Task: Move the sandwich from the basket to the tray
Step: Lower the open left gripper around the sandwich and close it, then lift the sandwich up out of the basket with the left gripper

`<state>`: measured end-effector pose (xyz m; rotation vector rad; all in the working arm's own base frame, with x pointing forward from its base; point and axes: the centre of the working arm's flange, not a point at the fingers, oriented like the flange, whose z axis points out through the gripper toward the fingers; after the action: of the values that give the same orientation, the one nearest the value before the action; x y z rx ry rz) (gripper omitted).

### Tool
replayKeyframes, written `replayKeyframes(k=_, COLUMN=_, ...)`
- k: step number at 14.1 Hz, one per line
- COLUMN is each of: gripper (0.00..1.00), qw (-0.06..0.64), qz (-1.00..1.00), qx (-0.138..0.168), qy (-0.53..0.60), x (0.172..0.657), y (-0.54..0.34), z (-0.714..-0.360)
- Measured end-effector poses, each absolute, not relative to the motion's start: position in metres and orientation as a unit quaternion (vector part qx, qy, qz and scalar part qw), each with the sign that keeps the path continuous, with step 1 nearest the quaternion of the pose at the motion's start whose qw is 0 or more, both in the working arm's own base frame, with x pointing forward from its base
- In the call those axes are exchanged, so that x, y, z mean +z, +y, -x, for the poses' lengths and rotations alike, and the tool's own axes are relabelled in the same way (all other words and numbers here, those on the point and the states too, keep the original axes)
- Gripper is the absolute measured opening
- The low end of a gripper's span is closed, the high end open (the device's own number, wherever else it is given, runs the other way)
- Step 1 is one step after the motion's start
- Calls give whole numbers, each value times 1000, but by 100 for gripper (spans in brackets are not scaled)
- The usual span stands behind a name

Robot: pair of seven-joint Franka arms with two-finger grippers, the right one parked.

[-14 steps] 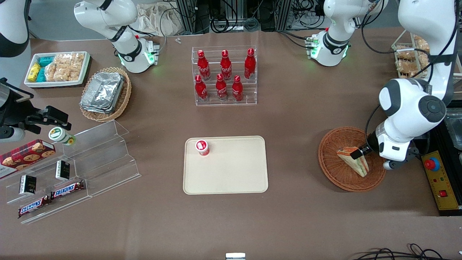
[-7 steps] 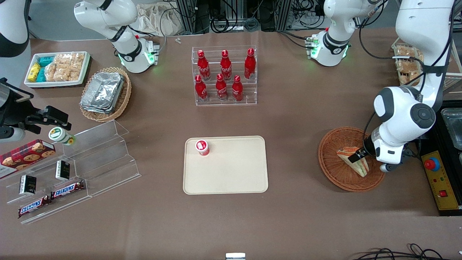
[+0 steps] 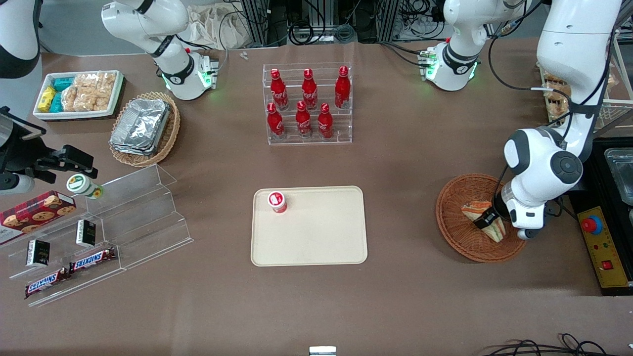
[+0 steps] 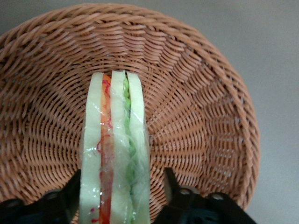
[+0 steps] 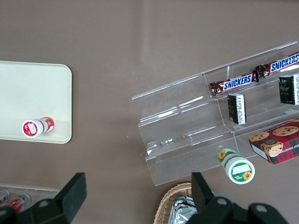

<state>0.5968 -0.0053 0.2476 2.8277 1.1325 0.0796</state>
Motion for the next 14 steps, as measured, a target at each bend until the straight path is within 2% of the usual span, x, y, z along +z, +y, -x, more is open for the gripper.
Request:
replayKeyframes(k=1, gripper=58, qw=49, qz=-922, qx=28, qy=382, x=250, y=-6, z=-599)
replayKeyframes(k=3, gripper=40, qw=52, qz=-919, qx=32, qy=390, x=254, y=-8, z=-602)
replayKeyframes(k=4, gripper=35, qw=54, qz=-918, qx=35, qy=392, x=258, y=-9, z=-604)
replayKeyframes(k=7, gripper=30, qw=54, qz=-917, qx=36, qy=393, x=283, y=-11, z=-610)
replayKeyframes(k=10, gripper=18, qw=38, qz=-923, qx=-1, qy=382, x=346, y=-23, z=-616)
replayKeyframes(k=14, gripper=18, qw=16, qz=-936, qx=-51, qy=347, x=467, y=-61, z=-610)
